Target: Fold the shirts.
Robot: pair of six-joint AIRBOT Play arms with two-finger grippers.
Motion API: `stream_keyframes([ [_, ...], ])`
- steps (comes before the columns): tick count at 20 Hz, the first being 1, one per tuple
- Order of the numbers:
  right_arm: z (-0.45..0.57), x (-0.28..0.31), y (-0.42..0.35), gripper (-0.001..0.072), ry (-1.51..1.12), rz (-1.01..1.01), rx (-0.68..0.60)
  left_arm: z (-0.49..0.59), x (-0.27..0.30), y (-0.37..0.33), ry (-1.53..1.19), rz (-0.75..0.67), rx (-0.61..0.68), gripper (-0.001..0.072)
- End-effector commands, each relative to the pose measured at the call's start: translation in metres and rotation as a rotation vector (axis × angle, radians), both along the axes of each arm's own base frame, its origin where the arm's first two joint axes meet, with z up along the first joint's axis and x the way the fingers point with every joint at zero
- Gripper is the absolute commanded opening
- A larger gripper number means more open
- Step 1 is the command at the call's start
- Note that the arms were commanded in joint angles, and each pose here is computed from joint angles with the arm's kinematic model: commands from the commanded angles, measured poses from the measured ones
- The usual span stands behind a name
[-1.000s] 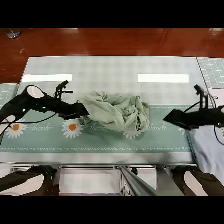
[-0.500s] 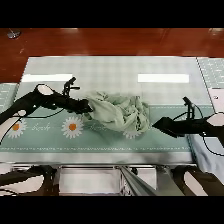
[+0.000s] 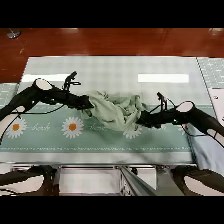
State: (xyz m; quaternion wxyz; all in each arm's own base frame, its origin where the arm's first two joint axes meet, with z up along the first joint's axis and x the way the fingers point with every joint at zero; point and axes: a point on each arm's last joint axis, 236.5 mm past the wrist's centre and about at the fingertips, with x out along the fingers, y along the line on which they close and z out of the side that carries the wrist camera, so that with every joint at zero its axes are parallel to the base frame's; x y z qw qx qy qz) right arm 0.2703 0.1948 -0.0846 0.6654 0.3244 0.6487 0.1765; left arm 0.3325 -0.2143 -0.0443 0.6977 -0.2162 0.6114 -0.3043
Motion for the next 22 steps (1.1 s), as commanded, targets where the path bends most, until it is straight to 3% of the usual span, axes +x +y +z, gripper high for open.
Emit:
stream_keyframes([
  [1,0.023,0.034,0.009,0.0028,-0.058,0.048,0.007,0.033,0.011,0.012,-0.031,-0.032,-0.04,0.0023],
  [5,0.173,0.124,-0.024,0.0028,-0.424,0.069,-0.085,0.188,0.079,0.037,-0.405,0.086,-0.155,0.0023],
  [8,0.334,0.141,-0.045,0.0028,-0.772,0.112,-0.174,0.324,0.084,0.053,-0.743,0.125,-0.176,0.0023],
  [13,0.517,0.038,-0.069,0.0028,-1.208,0.137,-0.341,0.482,0.008,0.078,-1.165,0.151,-0.124,0.0023],
  [15,0.541,-0.009,-0.082,0.0028,-1.292,0.105,-0.401,0.5,-0.029,0.088,-1.248,0.16,-0.037,0.0023],
  [19,0.528,-0.072,-0.11,0.0028,-1.255,0.062,-0.51,0.456,-0.088,0.096,-1.132,0.06,0.185,0.0023],
  [22,0.483,-0.086,-0.111,0.0028,-1.113,0.09,-0.503,0.412,-0.105,0.091,-1.006,0.051,0.17,0.0023],
])
